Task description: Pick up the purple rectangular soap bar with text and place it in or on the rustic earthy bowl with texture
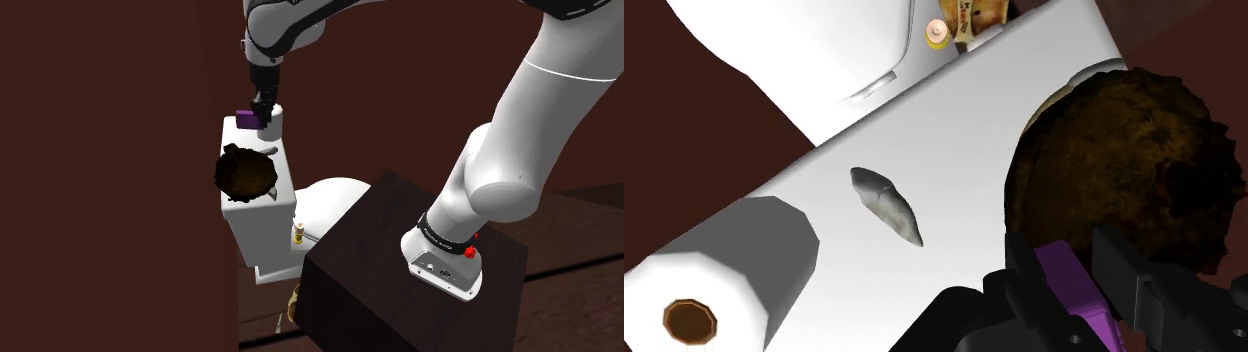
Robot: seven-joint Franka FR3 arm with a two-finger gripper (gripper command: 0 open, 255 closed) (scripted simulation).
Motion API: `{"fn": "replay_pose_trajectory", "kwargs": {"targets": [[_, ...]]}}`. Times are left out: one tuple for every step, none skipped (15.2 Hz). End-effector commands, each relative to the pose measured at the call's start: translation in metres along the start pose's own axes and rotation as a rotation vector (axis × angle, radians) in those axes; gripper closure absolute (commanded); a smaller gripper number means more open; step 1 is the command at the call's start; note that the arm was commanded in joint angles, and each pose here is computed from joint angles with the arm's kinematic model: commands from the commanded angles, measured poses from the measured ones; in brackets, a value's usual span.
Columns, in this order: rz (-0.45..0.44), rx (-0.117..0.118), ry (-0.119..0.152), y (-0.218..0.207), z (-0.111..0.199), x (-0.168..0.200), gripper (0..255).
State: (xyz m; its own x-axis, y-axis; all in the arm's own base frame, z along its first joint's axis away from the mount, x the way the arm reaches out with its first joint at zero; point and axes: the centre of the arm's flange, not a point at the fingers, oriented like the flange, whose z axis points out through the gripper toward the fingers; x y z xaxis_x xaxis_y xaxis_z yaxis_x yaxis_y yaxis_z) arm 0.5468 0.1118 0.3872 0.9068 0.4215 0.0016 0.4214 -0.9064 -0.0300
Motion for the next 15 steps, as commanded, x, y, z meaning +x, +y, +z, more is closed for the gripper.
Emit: {"fn": "replay_pose_trajectory", "kwargs": {"targets": [[0.002,0.000,0.000,-0.026,0.002,0.000,255],[0.002,0.000,0.000,-0.039,0.002,0.001,255],[0.002,0.000,0.000,-0.048,0.001,0.002,255],[0.002,0.000,0.000,-0.048,0.007,0.002,255],[0.002,0.000,0.000,-0.047,0.012,0.001,255],[0.002,0.000,0.000,-0.047,0.017,0.001,255],[0.002,0.000,0.000,-0.047,0.023,0.001,255],[0.002,0.000,0.000,-0.047,0.028,0.001,255],[0.002,0.000,0.000,-0.047,0.033,0.001,255],[0.002,0.000,0.000,-0.047,0.038,0.001,255],[0.002,0.000,0.000,-0.046,0.044,0.001,255],[0.002,0.000,0.000,-0.046,0.049,0.001,255],[0.002,0.000,0.000,-0.046,0.054,0.001,255],[0.002,0.000,0.000,-0.046,0.059,0.001,255],[0.002,0.000,0.000,-0.046,0.065,0.001,255]]}}
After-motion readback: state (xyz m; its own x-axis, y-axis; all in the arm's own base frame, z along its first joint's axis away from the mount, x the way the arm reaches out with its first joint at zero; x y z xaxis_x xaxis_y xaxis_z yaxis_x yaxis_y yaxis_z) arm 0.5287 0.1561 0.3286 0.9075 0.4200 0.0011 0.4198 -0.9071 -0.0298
